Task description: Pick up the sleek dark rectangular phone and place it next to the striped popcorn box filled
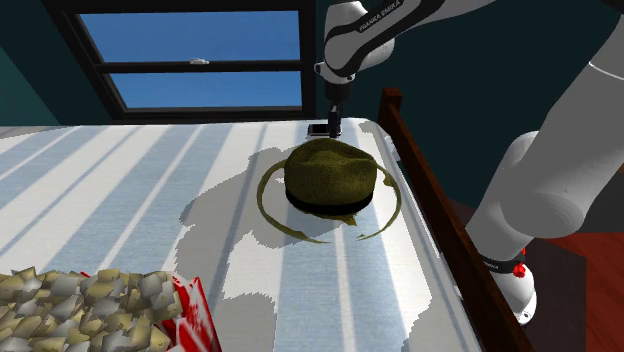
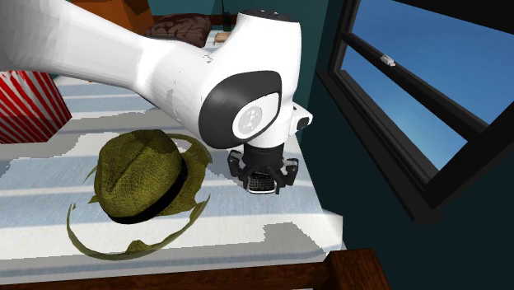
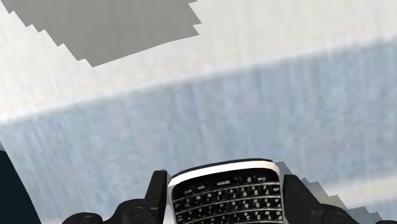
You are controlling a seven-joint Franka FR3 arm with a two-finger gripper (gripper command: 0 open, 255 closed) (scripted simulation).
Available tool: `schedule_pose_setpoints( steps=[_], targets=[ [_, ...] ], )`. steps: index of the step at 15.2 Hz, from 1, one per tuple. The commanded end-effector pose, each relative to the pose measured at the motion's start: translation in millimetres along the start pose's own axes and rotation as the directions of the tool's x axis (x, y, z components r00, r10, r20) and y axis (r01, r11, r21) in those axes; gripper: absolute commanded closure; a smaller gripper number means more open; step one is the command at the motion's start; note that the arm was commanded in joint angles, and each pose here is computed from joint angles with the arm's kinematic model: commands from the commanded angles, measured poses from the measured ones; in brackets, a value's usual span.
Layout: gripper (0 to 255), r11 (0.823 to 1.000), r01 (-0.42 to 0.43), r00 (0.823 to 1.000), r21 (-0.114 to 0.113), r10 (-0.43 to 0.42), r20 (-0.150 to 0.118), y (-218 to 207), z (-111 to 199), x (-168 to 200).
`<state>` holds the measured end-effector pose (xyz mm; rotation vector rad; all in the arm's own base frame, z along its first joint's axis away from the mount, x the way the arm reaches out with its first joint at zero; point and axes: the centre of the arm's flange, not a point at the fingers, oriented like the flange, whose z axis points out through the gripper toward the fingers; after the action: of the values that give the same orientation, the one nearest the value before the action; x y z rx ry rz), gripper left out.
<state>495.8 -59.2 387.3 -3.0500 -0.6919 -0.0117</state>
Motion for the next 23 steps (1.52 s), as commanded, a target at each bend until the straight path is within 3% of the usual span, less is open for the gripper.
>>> schedule_pose_setpoints(
  steps=[1,3,23],
  targets=[
    [255,1.000,0.000,1.000,0.000,0.000,0.000,0,0,0],
    [255,1.000,0.000,1.000,0.000,0.000,0.000,0,0,0],
    [255,1.000,0.000,1.000,0.000,0.000,0.000,-1,-106,1]
  ],
)
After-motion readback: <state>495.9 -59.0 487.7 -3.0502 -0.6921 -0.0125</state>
